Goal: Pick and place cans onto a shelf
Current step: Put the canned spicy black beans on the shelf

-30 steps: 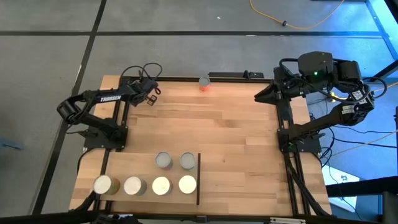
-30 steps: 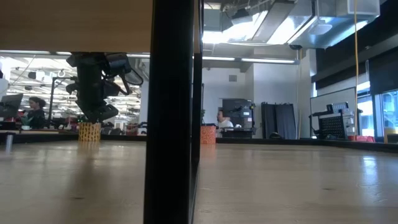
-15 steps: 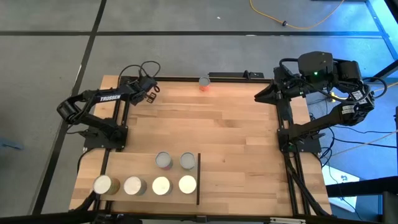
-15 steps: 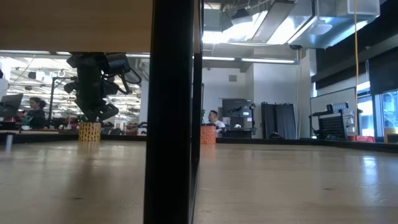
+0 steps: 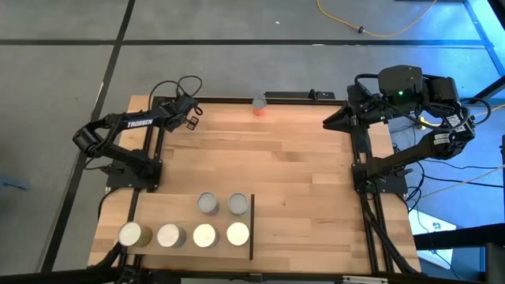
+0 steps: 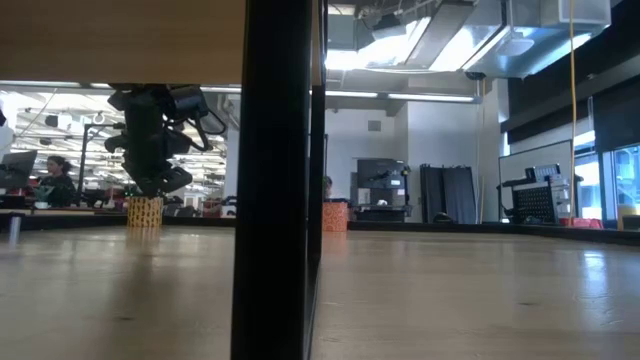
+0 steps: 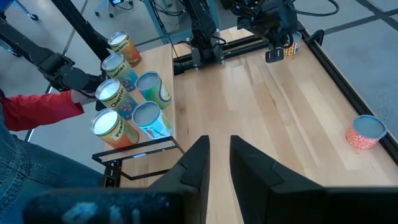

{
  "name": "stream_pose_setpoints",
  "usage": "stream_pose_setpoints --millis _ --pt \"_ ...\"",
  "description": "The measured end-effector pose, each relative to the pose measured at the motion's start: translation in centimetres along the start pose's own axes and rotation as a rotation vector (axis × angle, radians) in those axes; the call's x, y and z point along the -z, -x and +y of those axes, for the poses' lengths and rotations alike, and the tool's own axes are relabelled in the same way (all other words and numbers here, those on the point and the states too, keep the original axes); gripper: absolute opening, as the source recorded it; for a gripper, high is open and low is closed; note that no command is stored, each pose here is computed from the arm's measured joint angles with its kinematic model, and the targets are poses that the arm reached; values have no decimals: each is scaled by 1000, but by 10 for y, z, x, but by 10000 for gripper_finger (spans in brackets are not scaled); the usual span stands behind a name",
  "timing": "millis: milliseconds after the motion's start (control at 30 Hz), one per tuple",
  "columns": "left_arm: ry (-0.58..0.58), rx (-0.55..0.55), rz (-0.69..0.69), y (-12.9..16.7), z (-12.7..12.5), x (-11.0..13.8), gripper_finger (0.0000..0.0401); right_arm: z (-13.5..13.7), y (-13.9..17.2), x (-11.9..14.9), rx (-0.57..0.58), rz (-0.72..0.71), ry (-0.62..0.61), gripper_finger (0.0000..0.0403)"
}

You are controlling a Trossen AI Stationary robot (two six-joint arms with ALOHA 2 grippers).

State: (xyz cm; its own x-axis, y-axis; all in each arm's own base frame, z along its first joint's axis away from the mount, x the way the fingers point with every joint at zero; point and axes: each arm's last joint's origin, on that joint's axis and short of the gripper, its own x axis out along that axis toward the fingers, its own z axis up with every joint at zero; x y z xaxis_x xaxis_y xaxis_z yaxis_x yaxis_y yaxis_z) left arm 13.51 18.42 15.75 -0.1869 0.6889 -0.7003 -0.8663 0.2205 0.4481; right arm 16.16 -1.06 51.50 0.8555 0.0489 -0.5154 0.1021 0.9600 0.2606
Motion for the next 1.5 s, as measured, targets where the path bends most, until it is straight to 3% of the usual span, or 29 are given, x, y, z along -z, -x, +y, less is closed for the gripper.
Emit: stream_pose_setpoints --millis 467,900,1300,1500 --pt "10 4 -2 0 0 0 46 0 0 0 0 -1 0 65" --pt "-12 -61 37 -15 -10 4 46 0 0 -2 -4 -16 2 65" --pt "-25 44 75 -13 -12 6 4 0 0 -2 -4 -16 1 65" --pt "-22 90 43 5 -8 -11 2 0 0 -2 -4 -16 1 65"
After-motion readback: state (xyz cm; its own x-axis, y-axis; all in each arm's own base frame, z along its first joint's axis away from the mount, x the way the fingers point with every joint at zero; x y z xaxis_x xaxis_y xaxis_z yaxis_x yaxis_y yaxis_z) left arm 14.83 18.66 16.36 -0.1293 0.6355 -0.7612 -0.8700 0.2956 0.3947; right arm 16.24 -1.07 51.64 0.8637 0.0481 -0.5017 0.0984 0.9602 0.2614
